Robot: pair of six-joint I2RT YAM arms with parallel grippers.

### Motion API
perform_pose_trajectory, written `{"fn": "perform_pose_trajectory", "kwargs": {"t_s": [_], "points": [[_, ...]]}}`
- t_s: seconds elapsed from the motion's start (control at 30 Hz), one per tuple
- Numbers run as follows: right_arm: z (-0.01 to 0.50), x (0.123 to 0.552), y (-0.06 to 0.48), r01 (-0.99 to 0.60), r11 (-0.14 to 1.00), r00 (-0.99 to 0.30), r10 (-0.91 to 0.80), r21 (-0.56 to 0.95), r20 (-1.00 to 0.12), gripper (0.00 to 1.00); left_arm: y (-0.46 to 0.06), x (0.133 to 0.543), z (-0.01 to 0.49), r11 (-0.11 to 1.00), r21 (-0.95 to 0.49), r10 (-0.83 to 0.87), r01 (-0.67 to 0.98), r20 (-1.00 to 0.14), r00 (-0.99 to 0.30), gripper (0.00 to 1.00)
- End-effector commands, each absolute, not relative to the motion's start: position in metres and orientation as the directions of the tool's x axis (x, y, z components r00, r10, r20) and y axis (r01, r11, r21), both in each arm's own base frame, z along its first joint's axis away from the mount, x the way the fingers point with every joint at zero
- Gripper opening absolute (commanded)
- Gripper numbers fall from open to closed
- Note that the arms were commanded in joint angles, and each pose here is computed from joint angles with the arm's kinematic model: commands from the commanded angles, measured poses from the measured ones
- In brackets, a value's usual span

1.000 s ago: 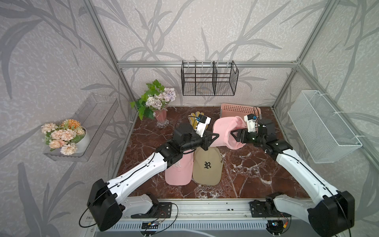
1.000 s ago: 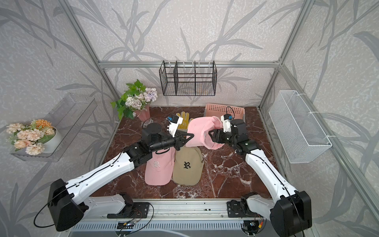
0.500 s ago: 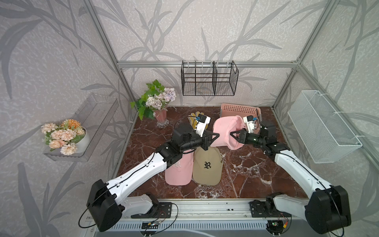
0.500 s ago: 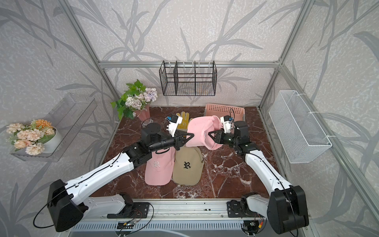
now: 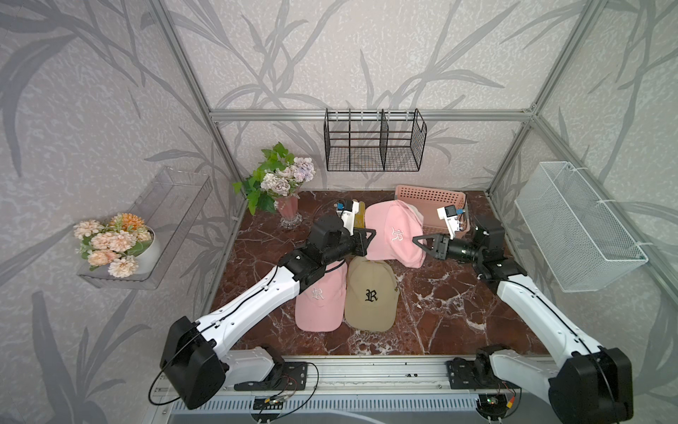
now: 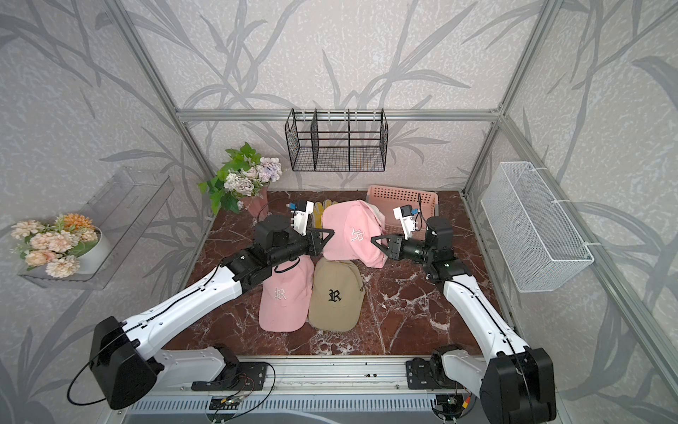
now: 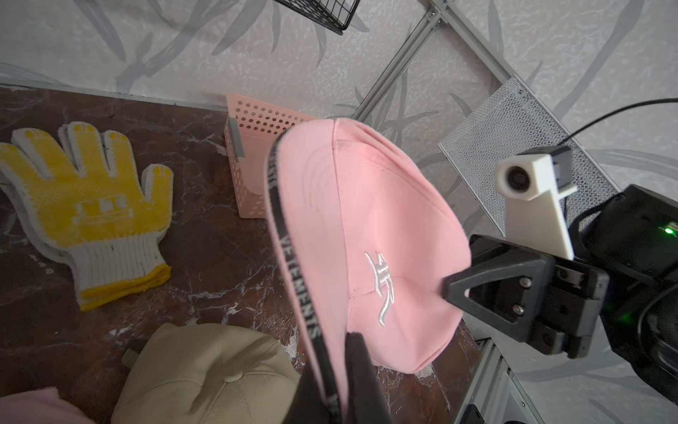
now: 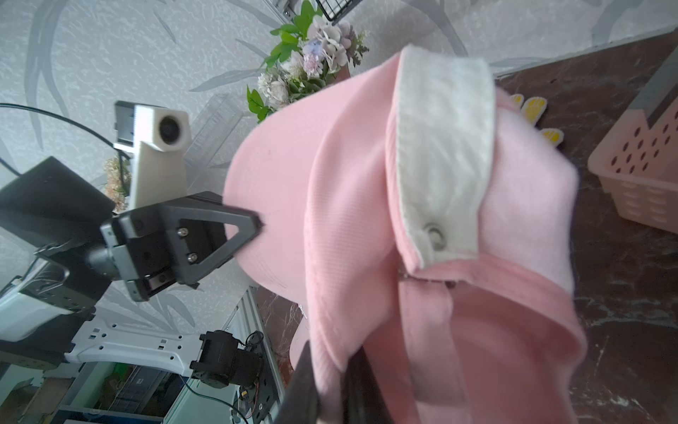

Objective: Turn the baseball cap inside out
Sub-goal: Turn over the baseball cap.

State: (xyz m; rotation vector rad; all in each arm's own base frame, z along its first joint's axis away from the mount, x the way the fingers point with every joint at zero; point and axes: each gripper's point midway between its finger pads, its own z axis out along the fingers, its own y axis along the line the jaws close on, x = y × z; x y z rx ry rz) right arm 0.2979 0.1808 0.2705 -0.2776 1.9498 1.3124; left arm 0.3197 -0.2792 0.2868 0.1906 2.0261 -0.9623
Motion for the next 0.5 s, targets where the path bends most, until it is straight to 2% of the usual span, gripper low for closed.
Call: {"fn": "perform_pose_trajectory", "kwargs": {"t_s": [0.0, 0.1, 0.17, 0.27, 0.33, 0.37, 0.47], "points": [[0.284, 0.303, 0.159, -0.527, 0.469, -0.642, 0.327, 0.709, -0.694, 0.00, -0.246, 0.343, 0.290, 0.756, -0.553, -0.299, 0.351, -0.768, -0.566, 0.00], [0.259, 0.323, 0.128, -0.354, 0.618, -0.609, 0.418, 0.702, -0.675, 0.00, -0.247, 0.338, 0.295, 0.716, -0.582, -0.313, 0.385, -0.761, -0.569, 0.00], [0.255, 0.326, 0.122, -0.331, 0.648, -0.593, 0.423, 0.686, -0.686, 0.02, -0.251, 0.334, 0.301, 0.680, -0.606, -0.323, 0.412, -0.752, -0.574, 0.00], [0.259, 0.322, 0.126, -0.365, 0.664, -0.581, 0.386, 0.653, -0.717, 0.21, -0.261, 0.327, 0.311, 0.606, -0.656, -0.351, 0.449, -0.727, -0.590, 0.00], [0.266, 0.314, 0.135, -0.430, 0.694, -0.544, 0.312, 0.578, -0.779, 0.47, -0.268, 0.322, 0.327, 0.520, -0.702, -0.406, 0.487, -0.705, -0.582, 0.00], [0.268, 0.310, 0.139, -0.457, 0.715, -0.515, 0.272, 0.529, -0.813, 0.55, -0.268, 0.323, 0.332, 0.482, -0.737, -0.450, 0.473, -0.672, -0.588, 0.00], [0.276, 0.295, 0.156, -0.562, 0.760, -0.375, 0.118, 0.327, -0.919, 0.65, -0.265, 0.330, 0.342, 0.405, -0.830, -0.571, 0.384, -0.558, -0.602, 0.00]]}}
